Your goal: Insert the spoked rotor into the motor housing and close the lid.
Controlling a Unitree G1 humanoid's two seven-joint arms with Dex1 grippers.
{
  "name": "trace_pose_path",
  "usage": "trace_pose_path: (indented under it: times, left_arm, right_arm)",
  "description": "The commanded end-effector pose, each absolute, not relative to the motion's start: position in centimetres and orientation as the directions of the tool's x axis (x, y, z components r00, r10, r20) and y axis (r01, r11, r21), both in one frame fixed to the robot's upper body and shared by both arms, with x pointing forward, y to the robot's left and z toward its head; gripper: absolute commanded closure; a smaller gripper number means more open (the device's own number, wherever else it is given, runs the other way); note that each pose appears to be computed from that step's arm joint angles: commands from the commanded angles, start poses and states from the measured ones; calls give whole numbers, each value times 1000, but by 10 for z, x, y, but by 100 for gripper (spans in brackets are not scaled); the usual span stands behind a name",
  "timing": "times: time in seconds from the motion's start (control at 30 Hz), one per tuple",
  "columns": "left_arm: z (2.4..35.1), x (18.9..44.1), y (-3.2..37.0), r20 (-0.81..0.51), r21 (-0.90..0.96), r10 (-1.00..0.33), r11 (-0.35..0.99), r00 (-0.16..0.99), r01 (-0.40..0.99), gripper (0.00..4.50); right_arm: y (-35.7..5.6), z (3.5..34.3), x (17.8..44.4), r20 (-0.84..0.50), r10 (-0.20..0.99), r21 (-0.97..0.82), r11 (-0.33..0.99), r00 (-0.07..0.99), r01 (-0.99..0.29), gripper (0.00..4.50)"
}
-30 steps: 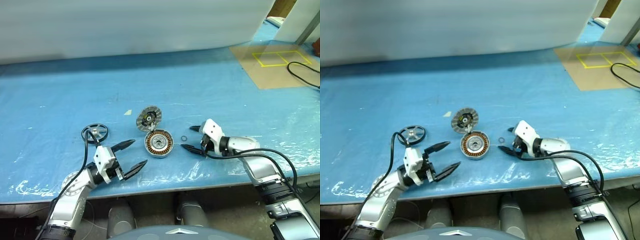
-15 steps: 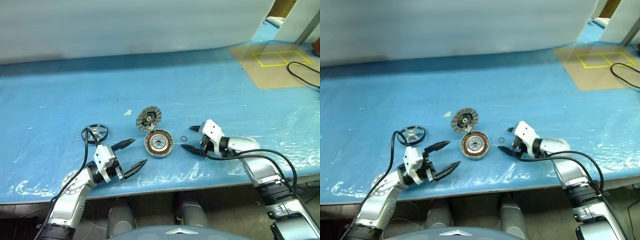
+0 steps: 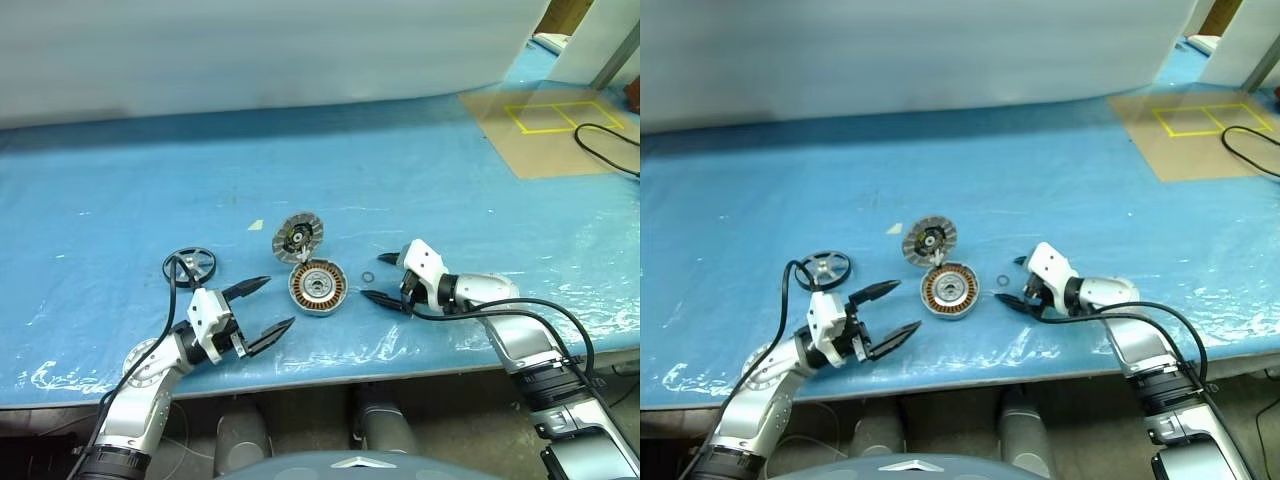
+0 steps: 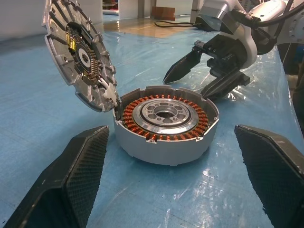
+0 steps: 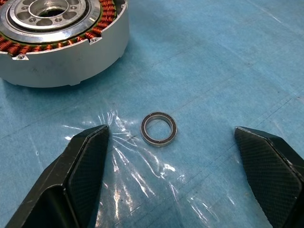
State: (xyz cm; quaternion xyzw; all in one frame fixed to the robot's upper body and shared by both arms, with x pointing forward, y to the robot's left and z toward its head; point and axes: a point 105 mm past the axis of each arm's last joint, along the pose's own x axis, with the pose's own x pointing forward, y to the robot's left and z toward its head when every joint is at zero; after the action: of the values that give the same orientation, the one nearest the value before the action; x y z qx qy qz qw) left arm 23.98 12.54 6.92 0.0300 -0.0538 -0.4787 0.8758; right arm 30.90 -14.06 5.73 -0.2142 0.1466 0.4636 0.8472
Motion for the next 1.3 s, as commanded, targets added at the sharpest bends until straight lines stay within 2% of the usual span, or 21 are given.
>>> trace_pose_path:
  times: [0.03,0.33,0.37,0.87,1.07,1.3]
  left_arm:
    - [76,240,124,82,130,-847,531,525,837,0]
    - [77,241,124,83,133,-846,533,527,835,0]
    - [77,241,124,83,134,-846,533,527,835,0]
    - [77,242,124,84,138,-845,535,529,833,0]
    - [77,242,126,83,140,-841,541,534,829,0]
    - [79,243,128,85,144,-840,543,536,828,0]
  right_arm:
    - [-137,45,300,-486,728,-193,450,483,-872,67]
    - [-138,45,302,-488,727,-195,449,483,-872,373]
    - [-138,45,302,-489,725,-197,449,485,-871,389]
    - [-139,45,306,-496,713,-230,443,496,-866,388]
    - [-126,73,317,-402,758,-219,466,514,-857,388]
    - [-103,131,327,-235,827,-226,465,511,-856,388]
